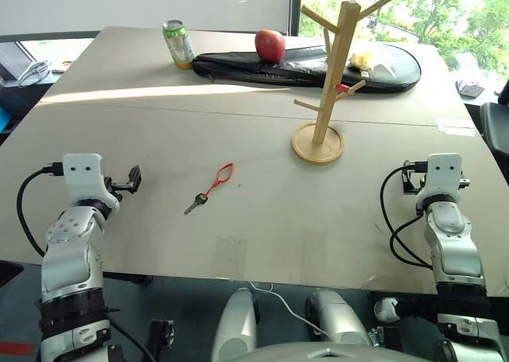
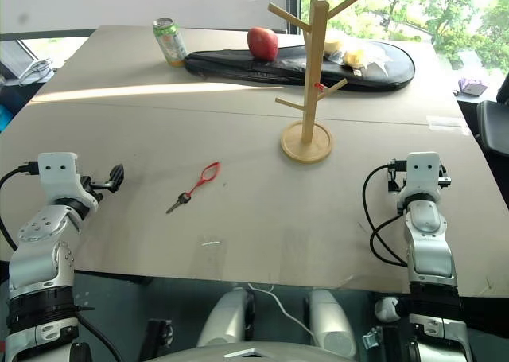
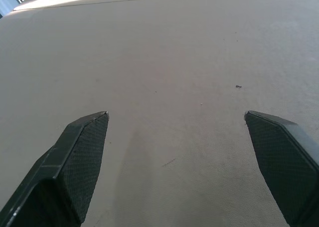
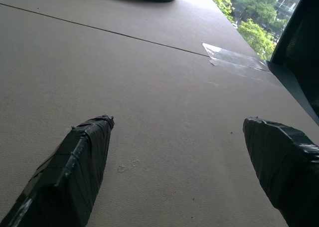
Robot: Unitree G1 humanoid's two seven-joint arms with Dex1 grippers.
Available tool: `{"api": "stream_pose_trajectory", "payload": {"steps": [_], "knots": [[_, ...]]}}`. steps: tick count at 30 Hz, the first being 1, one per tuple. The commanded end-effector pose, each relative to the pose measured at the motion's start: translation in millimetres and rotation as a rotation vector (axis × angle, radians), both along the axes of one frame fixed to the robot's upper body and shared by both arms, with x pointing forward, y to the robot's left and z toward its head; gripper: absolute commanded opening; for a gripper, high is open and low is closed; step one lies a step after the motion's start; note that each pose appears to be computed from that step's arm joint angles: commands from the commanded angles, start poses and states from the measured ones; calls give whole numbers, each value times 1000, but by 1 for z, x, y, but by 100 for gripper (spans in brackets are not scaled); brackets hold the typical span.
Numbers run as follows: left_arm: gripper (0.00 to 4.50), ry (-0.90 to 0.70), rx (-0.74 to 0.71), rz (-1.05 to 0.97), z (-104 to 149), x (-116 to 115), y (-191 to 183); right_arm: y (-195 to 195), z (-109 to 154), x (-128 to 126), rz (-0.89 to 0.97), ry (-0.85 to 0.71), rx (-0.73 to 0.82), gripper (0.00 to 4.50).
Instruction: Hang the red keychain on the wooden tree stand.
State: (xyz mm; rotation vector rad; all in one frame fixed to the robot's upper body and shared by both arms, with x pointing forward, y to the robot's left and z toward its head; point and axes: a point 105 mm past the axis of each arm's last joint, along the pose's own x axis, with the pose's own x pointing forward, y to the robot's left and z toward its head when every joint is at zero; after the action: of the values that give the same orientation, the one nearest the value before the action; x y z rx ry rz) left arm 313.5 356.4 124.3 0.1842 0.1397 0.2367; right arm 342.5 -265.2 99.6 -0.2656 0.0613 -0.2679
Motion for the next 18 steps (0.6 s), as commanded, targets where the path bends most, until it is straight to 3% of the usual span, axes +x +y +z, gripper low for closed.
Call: {"api": "stream_pose_trajectory", "payload": {"steps": [1, 3, 6, 14, 18], "knots": [[450, 3, -3, -185, 26, 2, -24, 10, 30, 1, 119, -69, -39, 445], [450, 87, -31, -449, 39, -4, -63, 38, 42, 4, 357, -45, -52, 445], [450, 145, -69, -614, 46, -8, -96, 74, 63, 0, 634, -53, -16, 445], [450, 243, -36, -756, 27, -11, -134, 143, 93, -29, 1167, 10, 32, 445], [450, 279, -34, -773, 12, -13, -141, 160, 99, -39, 1284, 33, 40, 445]]}}
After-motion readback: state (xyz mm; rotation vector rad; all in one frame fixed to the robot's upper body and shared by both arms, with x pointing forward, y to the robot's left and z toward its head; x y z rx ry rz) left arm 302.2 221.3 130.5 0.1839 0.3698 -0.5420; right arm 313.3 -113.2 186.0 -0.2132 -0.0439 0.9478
